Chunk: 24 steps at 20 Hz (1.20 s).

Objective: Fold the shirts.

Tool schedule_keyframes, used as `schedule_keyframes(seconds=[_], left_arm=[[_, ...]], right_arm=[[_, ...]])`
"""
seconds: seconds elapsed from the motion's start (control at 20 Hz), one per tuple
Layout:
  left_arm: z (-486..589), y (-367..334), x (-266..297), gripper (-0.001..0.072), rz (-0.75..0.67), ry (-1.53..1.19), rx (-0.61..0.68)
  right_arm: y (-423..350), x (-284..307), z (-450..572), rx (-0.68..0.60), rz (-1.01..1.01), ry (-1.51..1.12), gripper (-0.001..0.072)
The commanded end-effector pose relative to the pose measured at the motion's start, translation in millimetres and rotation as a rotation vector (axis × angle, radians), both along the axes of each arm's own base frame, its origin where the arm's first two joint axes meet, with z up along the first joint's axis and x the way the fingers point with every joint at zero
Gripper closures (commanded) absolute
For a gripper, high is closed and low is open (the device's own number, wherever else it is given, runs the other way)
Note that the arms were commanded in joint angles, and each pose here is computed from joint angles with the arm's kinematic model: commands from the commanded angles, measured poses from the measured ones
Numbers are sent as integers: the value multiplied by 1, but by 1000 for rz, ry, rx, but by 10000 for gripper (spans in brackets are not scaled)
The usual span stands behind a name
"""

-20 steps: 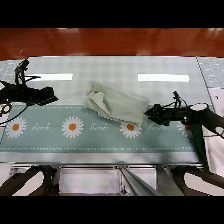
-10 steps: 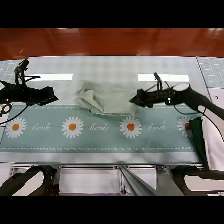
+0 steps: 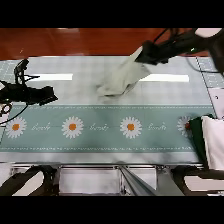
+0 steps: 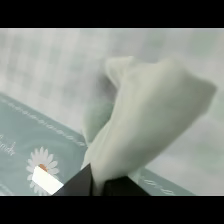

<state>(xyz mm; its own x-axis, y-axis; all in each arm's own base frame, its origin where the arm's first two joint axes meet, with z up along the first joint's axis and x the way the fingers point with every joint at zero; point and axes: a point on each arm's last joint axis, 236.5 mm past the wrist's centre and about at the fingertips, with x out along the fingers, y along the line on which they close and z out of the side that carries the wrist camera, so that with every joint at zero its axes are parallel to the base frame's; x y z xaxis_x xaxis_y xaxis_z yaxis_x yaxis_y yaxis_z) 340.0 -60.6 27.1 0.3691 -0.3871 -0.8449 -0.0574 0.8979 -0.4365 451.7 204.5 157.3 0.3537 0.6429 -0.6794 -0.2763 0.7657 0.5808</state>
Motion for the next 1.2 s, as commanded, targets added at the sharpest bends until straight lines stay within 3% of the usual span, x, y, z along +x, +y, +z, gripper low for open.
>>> schedule_keyframes(seconds=[0.0, 0.2, 0.45, 0.75, 0.95, 1.15], left_arm=[[0, 0, 0, 685, 1, -1, 1], [0, 0, 0, 685, -1, 0, 0], [0, 0, 0, 685, 0, -1, 1], [0, 0, 0, 685, 1, -1, 1], [1, 1, 2, 685, 6, -10, 3], [1, 2, 4, 685, 9, -16, 4]], right_arm=[[-65, -2, 52, -66, -109, -29, 689], [-161, -12, 88, -67, -322, -54, 690], [-274, -65, 102, -101, -566, 14, 689], [-379, -165, 83, -259, -897, 229, 690], [-408, -228, 64, -295, -1083, 330, 690], [-425, -334, 13, -398, -1317, 599, 689]])
